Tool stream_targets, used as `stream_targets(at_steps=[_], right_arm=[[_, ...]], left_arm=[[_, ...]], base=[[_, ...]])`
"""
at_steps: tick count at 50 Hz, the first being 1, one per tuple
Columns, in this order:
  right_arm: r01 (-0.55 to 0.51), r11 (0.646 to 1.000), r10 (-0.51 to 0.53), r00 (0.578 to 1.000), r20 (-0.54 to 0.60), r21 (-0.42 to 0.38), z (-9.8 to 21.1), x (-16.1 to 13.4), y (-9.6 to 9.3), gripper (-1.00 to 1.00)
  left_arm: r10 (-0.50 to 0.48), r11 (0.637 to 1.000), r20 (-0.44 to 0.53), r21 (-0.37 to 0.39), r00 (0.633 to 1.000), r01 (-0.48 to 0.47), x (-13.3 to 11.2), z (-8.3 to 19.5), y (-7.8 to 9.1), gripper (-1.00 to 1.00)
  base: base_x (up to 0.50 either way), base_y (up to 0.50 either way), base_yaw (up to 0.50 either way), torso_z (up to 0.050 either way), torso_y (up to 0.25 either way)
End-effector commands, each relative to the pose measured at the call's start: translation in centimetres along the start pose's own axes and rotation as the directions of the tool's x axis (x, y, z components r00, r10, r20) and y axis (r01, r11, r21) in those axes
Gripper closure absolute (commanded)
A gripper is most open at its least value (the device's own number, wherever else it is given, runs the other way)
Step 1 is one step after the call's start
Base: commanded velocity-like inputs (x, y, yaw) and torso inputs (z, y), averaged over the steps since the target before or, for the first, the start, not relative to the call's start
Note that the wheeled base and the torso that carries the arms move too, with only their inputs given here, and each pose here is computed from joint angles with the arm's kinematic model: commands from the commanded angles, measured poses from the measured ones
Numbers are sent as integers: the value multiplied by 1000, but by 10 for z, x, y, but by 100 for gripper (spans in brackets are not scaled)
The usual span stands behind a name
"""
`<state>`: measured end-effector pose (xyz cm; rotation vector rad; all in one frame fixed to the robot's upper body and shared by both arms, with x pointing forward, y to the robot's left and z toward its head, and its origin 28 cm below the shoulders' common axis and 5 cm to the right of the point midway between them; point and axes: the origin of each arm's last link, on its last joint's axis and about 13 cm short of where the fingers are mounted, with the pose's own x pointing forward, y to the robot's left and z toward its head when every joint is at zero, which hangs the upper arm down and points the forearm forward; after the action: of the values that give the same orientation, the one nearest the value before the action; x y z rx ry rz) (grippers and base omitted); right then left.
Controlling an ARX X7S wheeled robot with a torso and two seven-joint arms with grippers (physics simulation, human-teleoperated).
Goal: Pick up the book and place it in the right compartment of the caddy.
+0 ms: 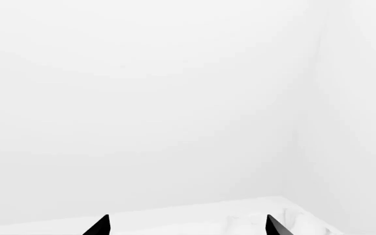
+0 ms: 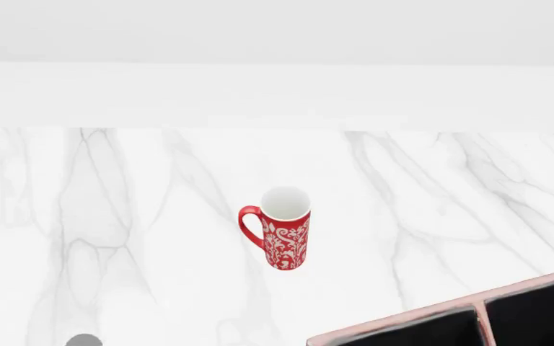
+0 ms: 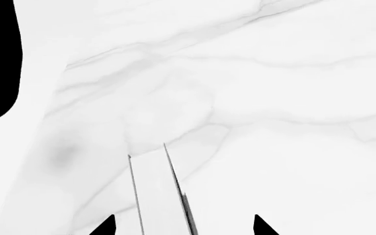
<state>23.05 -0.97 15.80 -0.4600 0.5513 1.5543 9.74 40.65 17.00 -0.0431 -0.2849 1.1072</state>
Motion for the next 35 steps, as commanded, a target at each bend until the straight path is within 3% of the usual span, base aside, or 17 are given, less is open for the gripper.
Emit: stream_targets(at_steps=[1, 9, 14, 23, 24, 35], right_arm=[[27, 998, -25, 999, -40, 62, -14, 11, -5, -100], [-11, 995, 20, 995, -94, 96, -26, 19, -1, -100], [-123, 989, 136, 972, -191, 80, -36, 24, 13, -100], [-93, 991, 112, 972, -206, 100, -42, 28, 10, -100], [-56, 993, 75, 980, -184, 107, -42, 29, 7, 100], [-21, 997, 32, 989, -146, 76, -42, 27, 3, 100]], left_arm=[[1, 1000, 0, -1, 1000, -1, 0, 0, 0, -100], [-2, 1000, -1, -2, 1000, 2, -1, -1, -1, -100], [-6, 1000, -1, -2, 1000, 6, 0, -1, -2, -100], [-7, 1000, -1, -6, 1000, 7, -1, 0, 0, -100], [-6, 1000, -1, -6, 1000, 6, -1, 0, 0, -100], [-11, 1000, -6, -5, 1000, 11, -1, -3, -2, -100]], base=[[0, 0, 0, 0, 0], [0, 0, 0, 0, 0], [0, 0, 0, 0, 0], [0, 0, 0, 0, 0], [0, 0, 0, 0, 0], [0, 0, 0, 0, 0]])
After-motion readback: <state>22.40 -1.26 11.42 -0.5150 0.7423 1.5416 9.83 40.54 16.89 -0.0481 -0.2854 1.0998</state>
